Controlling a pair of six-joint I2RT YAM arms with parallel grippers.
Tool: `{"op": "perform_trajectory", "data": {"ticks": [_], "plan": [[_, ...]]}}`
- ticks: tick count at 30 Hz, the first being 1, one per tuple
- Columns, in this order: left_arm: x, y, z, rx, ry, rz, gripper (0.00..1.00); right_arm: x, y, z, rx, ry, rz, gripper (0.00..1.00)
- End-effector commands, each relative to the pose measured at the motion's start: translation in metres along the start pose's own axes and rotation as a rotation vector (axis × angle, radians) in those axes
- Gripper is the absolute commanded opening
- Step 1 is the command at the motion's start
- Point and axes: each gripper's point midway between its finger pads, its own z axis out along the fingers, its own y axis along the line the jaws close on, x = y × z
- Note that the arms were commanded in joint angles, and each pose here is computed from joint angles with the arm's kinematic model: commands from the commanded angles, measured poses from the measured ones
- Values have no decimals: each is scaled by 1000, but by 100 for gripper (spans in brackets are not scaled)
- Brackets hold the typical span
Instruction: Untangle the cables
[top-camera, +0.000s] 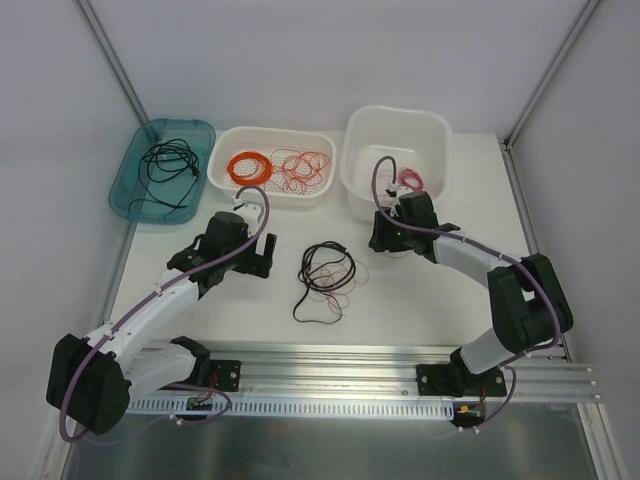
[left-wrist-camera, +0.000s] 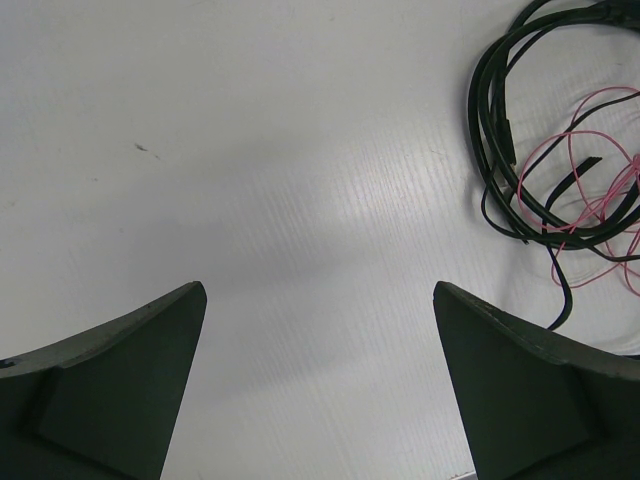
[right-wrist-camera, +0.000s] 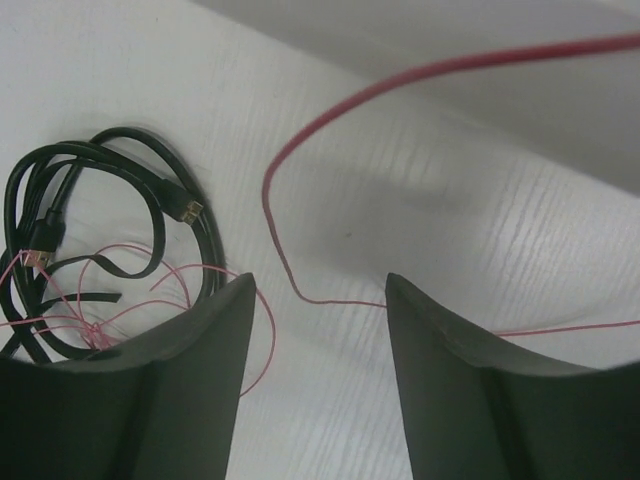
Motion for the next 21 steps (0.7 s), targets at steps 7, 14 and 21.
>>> {"op": "perform_trajectory", "data": {"ticks": [7, 14, 21], "plan": [[-11, -1, -5, 19, -30, 14, 99, -14, 8, 13, -23, -51, 7, 30], [-12, -2, -4, 22, -30, 17, 99, -20, 9, -16, 0, -66, -15, 1], [-11, -2, -4, 23, -27, 19, 99, -54, 21, -78, 10, -111, -94, 1]]}}
